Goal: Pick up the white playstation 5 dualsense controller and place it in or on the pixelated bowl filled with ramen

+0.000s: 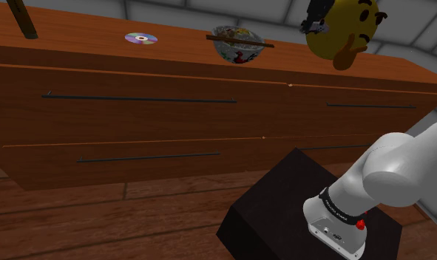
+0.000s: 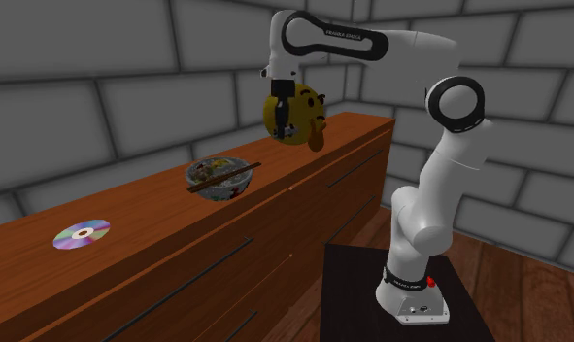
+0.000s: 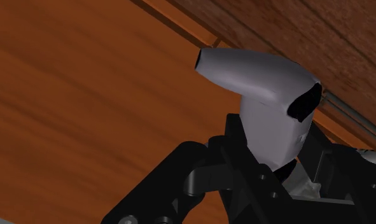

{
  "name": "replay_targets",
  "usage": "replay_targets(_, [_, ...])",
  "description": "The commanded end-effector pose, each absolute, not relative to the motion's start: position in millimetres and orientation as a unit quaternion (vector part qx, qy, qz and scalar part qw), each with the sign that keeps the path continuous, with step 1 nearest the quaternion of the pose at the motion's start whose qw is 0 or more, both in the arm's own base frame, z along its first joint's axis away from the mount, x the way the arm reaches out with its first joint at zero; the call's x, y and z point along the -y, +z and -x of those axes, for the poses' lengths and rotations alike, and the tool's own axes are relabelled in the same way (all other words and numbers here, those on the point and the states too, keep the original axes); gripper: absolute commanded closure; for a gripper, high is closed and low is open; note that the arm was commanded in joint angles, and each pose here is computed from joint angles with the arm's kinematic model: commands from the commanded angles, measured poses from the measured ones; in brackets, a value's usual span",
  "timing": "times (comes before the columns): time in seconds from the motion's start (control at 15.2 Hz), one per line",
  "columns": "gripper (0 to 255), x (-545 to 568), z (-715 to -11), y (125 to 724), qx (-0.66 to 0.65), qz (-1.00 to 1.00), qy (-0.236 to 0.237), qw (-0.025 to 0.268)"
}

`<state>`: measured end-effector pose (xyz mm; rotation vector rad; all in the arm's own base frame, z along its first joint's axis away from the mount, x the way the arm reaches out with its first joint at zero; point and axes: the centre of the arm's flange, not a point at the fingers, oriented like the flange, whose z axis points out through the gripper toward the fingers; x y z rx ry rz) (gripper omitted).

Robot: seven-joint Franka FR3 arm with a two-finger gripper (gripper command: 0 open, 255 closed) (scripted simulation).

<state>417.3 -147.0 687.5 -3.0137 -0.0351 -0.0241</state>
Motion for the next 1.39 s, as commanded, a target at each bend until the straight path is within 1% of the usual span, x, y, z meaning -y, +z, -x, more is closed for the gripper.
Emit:
replay_targets(0.0, [255, 147.1, -417.3, 698.5, 0.012, 0.998, -0.008, 0.064])
replay_targets(0.46, [255, 147.1, -417.2, 731.2, 0.012, 0.998, -0.008, 0.064])
replay_targets(1.32, [255, 30.0, -542.7, 732.5, 0.012, 0.998, -0.008, 0.064])
